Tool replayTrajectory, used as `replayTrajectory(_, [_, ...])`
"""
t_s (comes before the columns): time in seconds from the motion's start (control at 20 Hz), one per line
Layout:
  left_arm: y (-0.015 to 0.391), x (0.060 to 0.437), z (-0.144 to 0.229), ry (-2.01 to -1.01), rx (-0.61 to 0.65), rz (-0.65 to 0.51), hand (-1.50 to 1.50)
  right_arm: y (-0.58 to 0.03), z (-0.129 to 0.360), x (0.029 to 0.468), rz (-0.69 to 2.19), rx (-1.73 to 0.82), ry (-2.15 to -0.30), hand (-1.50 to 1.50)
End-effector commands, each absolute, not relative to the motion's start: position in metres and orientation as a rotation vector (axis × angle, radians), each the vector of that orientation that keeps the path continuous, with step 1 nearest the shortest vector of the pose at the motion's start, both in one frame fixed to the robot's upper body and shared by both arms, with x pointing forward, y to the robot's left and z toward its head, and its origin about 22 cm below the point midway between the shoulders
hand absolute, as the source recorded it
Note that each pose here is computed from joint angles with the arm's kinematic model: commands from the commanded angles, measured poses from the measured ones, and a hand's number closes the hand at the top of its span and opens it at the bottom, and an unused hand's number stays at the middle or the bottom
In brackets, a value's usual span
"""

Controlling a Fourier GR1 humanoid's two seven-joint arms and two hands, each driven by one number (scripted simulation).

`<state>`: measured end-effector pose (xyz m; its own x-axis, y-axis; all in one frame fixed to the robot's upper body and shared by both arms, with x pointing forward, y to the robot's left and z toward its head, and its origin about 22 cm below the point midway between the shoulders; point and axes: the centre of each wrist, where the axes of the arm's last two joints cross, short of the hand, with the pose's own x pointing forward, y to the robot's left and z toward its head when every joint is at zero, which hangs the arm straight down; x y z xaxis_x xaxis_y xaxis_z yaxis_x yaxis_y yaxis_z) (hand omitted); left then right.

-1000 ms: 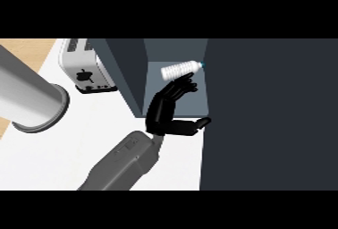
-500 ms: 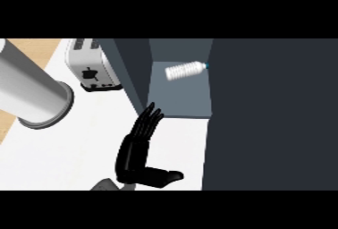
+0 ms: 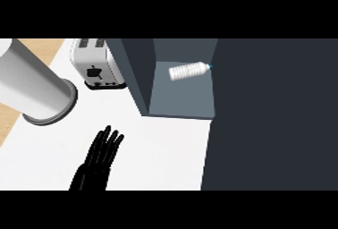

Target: Pick up the bottled water, place it into the cabinet and close the cabinet

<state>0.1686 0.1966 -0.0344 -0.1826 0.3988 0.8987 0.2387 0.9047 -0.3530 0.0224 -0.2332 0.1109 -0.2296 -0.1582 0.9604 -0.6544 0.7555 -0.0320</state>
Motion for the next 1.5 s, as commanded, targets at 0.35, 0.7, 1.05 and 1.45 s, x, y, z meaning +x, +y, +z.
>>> replayTrajectory(0.35, [0.288, 0.123, -0.014, -1.82, -0.45, 0.116, -1.5, -0.206, 0.164, 0.031, 0.769, 0.662, -1.838, 1.5])
replayTrajectory(0.7, [0.315, 0.102, -0.002, -1.821, -0.492, 0.086, -1.5, -0.192, 0.157, 0.043, 0.8, 0.728, -1.728, 1.5])
replayTrajectory(1.05, [0.336, 0.103, 0.004, -1.827, -0.503, 0.055, -1.5, -0.184, 0.144, 0.072, 1.042, 0.746, -1.715, 1.5])
replayTrajectory(1.45, [0.348, 0.113, 0.014, -1.865, -0.517, 0.029, -1.5, -0.177, 0.138, 0.085, 1.018, 0.749, -1.692, 1.5])
